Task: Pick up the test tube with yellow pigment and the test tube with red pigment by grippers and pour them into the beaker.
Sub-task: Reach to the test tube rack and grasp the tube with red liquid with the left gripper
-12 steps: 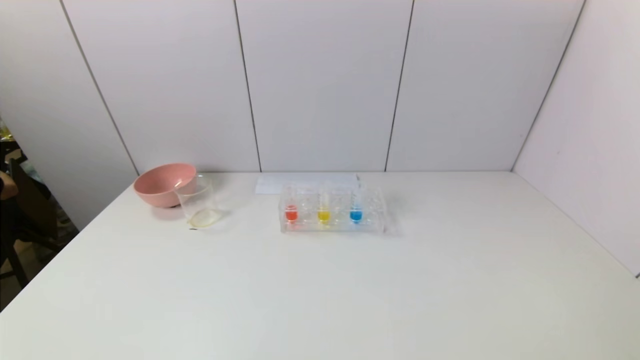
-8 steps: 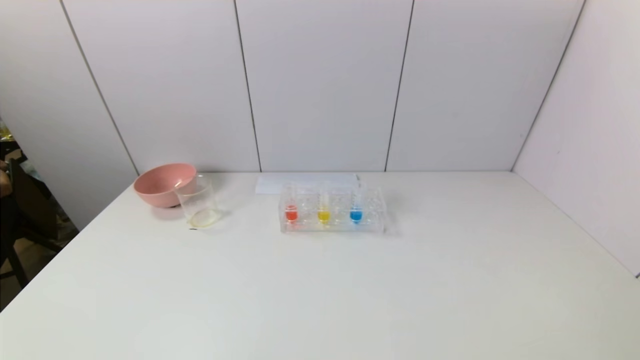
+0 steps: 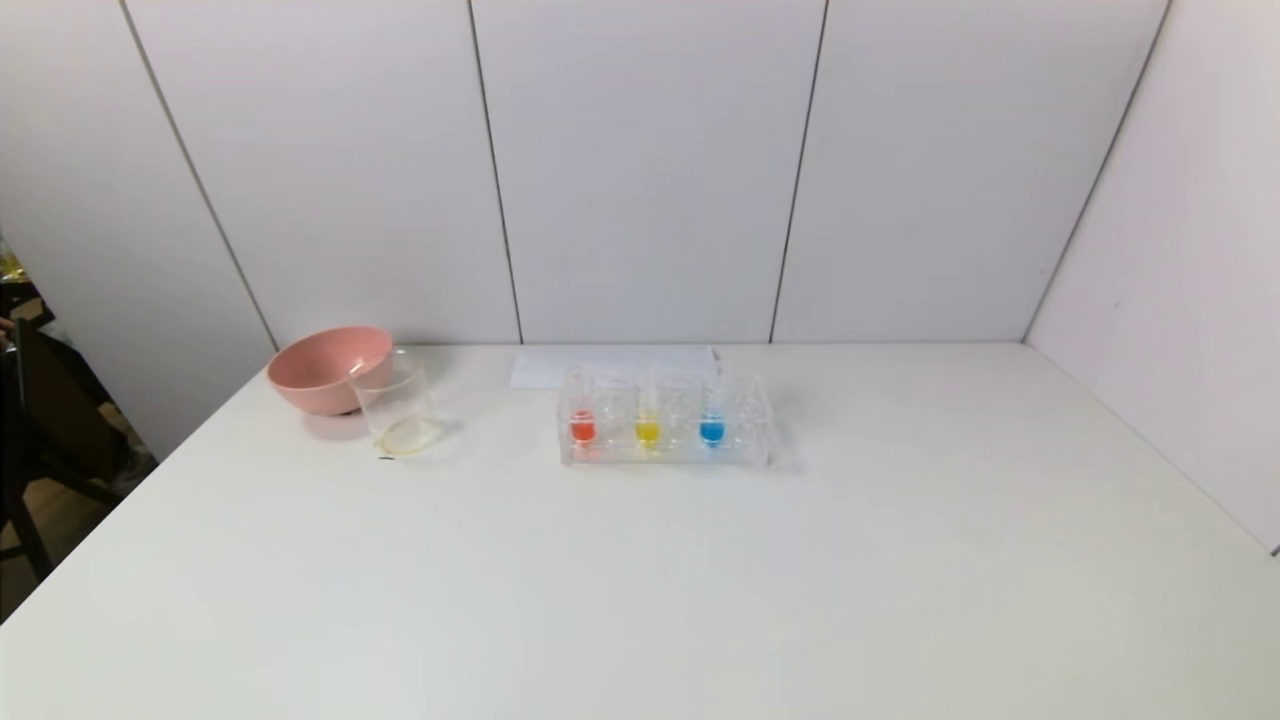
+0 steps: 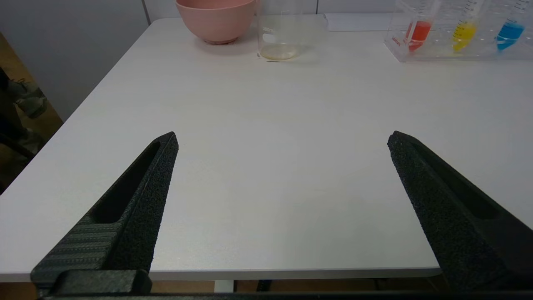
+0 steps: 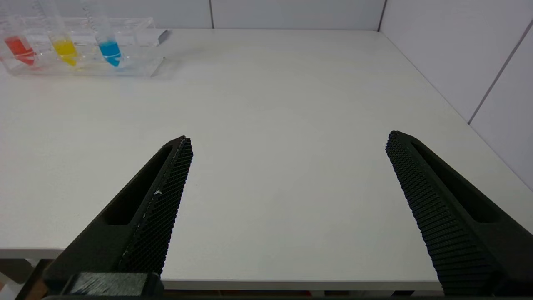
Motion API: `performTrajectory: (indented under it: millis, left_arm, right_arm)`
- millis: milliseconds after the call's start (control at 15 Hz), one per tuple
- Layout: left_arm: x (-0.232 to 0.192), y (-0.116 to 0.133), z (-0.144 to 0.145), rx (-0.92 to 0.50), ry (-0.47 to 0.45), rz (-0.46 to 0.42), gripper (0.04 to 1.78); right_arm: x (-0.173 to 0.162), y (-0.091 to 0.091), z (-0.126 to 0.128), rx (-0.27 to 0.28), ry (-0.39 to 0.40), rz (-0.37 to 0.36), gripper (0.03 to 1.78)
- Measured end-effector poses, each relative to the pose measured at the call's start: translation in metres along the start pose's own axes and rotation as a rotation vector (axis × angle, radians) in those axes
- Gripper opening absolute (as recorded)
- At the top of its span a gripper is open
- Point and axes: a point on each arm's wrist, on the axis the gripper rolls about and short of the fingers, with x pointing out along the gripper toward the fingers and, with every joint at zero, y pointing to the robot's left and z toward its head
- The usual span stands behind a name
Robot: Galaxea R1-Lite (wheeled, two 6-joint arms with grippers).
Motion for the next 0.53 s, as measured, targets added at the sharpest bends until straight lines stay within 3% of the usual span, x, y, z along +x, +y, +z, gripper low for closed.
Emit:
performTrajectory:
  millis: [267,533]
  left_arm:
    - [-0.001,0.0,0.003,0.016,-0.01,-0.004,1.76]
    - [-0.009,-0.002,0.03,0.014,-0.041,-0.05,1.76]
  right_arm:
    - [0.0,0.0,0.0,0.0,0.0,0.0,1.7]
    - [0.0,0.0,0.0,0.0,0.0,0.0,1.7]
